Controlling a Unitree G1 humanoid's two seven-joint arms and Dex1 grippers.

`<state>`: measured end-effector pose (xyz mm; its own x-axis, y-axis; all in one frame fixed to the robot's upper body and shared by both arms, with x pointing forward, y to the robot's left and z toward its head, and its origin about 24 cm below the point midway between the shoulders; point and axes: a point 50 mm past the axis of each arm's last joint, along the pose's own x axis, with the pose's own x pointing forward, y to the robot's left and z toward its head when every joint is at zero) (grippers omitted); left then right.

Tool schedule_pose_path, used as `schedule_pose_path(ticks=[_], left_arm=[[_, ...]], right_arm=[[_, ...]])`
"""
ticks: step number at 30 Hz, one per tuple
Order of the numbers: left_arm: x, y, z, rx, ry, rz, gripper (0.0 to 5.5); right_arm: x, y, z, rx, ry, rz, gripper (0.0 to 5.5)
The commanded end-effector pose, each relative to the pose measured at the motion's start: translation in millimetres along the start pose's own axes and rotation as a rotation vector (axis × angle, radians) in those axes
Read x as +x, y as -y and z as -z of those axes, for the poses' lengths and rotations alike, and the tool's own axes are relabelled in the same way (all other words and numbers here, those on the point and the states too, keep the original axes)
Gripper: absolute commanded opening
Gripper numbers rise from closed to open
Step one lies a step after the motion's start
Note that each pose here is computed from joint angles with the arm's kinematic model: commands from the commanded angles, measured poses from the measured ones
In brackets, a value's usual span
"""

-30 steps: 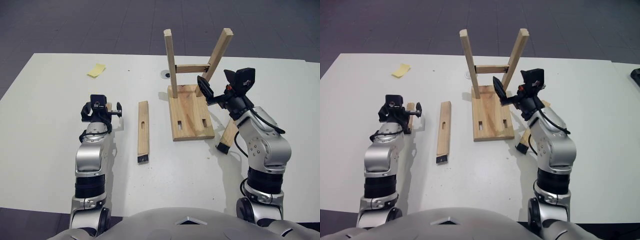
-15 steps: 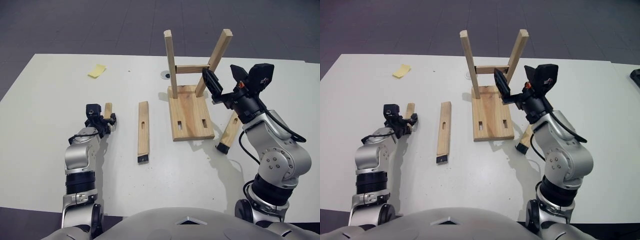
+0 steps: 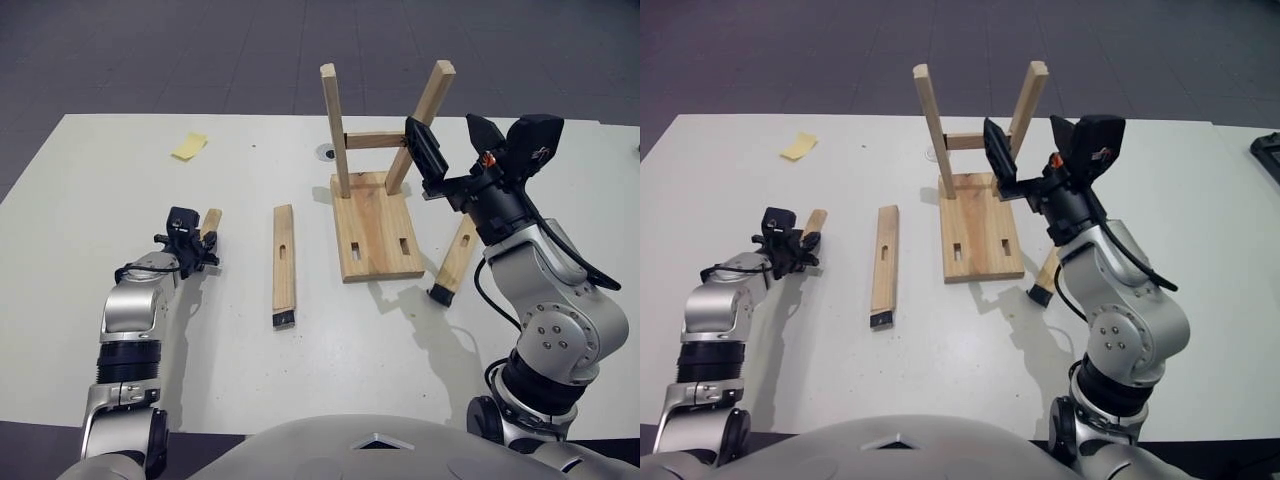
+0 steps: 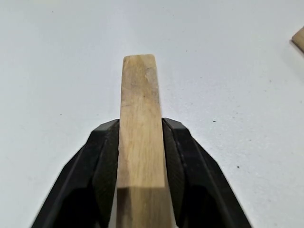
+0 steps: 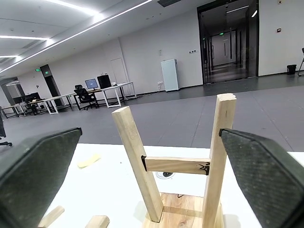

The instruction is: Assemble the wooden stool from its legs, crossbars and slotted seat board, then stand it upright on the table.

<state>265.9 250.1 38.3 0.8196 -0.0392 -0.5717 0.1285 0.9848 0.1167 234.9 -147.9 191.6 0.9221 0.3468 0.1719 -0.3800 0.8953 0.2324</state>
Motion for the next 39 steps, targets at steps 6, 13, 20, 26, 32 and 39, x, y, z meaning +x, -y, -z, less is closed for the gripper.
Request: schedule_pose_path(ticks=[6,13,20,26,32,39], left_arm=[[3.7,-0.5,-44.0,0.017,0.187,-0.055,1.30],[-39.8,42.3,-171.0,0.153,0.806,0.181,1.30],[-85.0,109.1,-187.0,0.418,0.966,0.542,1.30],[-98.5,126.8,-181.7,0.452,0.992,0.620,1.30],[-91.9,132.0,-175.3,0.437,0.986,0.590,1.30],[-87.0,130.9,-173.0,0.439,0.990,0.556,1.30]], right_arm=[[19.5,4.6,4.3,0.222,0.048,0.058,5.40],[55.5,-24.6,-2.3,0.739,0.160,-0.080,5.40],[69.0,-38.2,-24.5,0.809,0.181,-0.238,5.40],[75.1,-45.7,-24.9,0.808,0.129,-0.295,5.19],[68.2,-50.7,-18.9,0.801,0.053,-0.358,4.25],[70.3,-47.6,-21.9,0.796,0.034,-0.382,3.15]])
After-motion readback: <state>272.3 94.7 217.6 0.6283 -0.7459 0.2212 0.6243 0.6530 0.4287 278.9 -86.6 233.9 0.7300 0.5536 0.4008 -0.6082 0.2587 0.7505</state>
